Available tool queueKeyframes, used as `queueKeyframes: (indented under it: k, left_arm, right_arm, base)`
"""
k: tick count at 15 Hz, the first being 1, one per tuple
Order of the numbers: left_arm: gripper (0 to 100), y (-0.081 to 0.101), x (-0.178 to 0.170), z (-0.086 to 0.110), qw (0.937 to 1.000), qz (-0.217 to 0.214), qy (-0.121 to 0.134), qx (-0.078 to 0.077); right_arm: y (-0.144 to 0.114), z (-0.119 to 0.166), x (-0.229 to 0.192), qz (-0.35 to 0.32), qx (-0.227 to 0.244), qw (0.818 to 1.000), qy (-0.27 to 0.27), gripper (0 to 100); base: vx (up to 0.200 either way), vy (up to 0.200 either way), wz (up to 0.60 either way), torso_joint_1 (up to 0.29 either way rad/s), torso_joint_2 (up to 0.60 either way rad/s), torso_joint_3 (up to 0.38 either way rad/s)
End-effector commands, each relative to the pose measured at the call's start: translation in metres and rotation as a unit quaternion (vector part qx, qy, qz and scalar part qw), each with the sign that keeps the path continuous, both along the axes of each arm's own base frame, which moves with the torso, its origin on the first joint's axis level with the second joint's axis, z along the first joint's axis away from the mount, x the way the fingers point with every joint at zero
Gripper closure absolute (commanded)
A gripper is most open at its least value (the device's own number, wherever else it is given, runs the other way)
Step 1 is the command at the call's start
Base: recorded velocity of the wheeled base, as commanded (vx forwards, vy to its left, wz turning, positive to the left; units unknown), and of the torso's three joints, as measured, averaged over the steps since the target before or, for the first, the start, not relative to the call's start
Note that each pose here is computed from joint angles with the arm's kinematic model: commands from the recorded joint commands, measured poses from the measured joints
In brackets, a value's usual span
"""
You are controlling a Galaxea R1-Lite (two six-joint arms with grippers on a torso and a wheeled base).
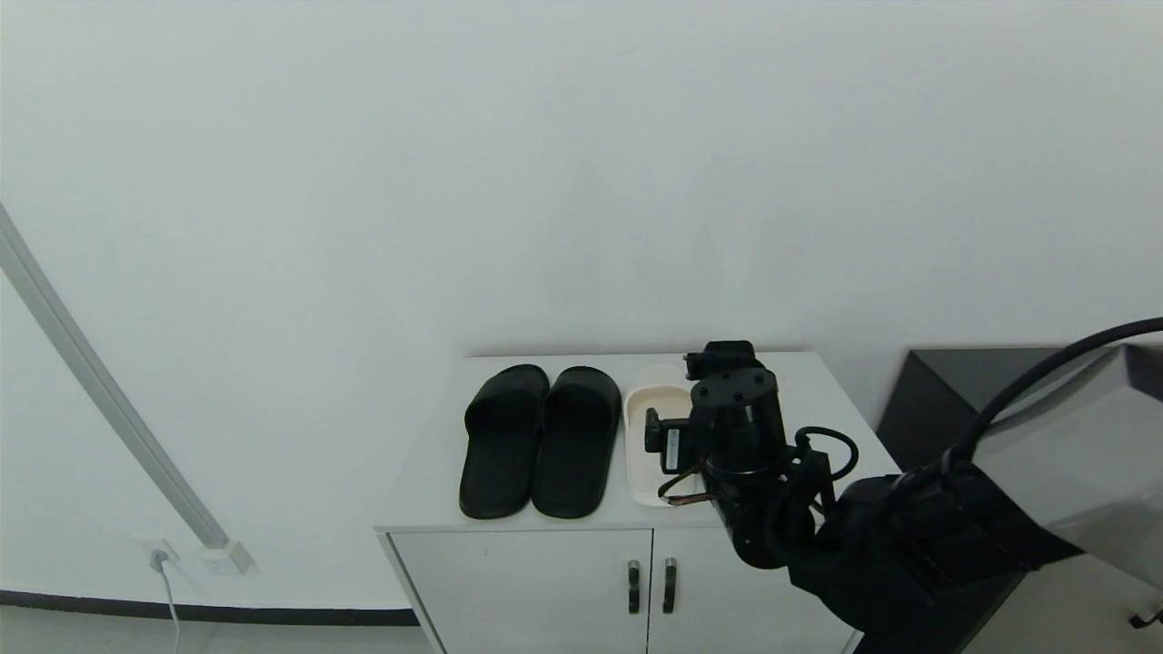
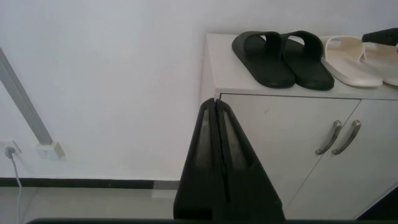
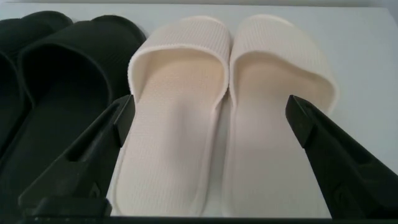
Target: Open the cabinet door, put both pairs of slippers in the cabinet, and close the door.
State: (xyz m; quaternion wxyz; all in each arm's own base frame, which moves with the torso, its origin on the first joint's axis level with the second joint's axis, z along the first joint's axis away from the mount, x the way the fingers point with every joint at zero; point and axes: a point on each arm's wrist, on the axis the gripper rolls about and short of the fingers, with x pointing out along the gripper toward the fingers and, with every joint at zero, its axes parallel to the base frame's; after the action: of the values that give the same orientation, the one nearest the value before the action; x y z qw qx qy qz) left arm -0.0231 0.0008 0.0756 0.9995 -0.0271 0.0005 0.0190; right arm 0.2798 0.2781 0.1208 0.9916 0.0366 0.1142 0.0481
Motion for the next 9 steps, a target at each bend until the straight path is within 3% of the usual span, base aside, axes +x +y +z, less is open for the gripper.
queueKeyframes:
  k: [1, 9]
  left_arm:
    - [100, 0.000, 0.000, 0.000, 1.0000, 0.000, 0.000, 0.000]
    - [100, 0.000, 0.000, 0.000, 1.0000, 0.000, 0.000, -0.001]
  right_arm:
    - [0.005, -0.017, 0.019, -0.010, -0.010, 1.000, 0.011, 0]
    - [0.002, -0.035, 0.063, -0.041, -0.019, 0.999, 0.026, 0]
  base:
    - [0.000, 0.000, 0.00, 0.000, 0.00, 0.000]
    - [0.000, 0.000, 0.00, 0.000, 0.00, 0.000]
